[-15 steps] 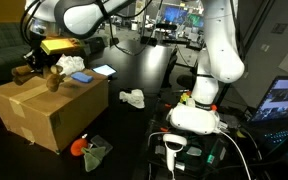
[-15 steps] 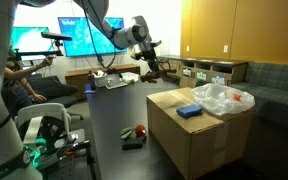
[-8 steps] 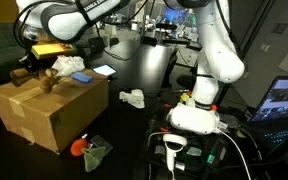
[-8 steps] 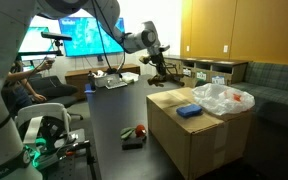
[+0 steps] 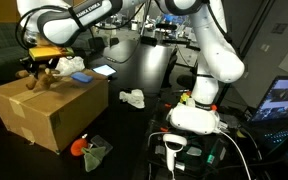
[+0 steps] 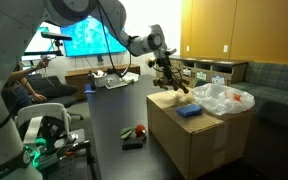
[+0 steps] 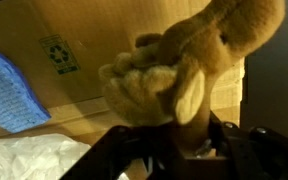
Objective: Put the objects on the table on top of the box and put the objects on the box on the table
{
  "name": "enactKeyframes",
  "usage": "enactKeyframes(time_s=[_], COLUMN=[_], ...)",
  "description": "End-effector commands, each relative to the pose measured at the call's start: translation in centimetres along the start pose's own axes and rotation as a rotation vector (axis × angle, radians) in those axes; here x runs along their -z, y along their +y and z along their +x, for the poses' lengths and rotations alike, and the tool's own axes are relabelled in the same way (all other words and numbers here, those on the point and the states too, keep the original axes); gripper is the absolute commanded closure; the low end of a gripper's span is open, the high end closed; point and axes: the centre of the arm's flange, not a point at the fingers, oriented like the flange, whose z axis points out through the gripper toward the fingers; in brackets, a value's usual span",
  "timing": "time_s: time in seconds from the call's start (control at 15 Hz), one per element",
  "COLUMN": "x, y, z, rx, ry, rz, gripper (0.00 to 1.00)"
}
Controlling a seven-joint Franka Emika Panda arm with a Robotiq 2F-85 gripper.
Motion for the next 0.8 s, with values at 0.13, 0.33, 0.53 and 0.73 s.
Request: enactKeyframes(time_s=[0.13, 0.33, 0.53, 0.73], x=[1.2, 2.0, 2.7, 3.9], y=[0.1, 0.6, 1.5, 4.1], z=[-0.6, -2.9, -6.1, -11.1], rx=[-0.037, -0.009, 0.028, 0.102], ry=[0.030, 0.032, 0.027, -0.012], rz=[-0.011, -0.021, -0.040, -0.042], gripper=[0.08, 0.00, 0.00, 0.00])
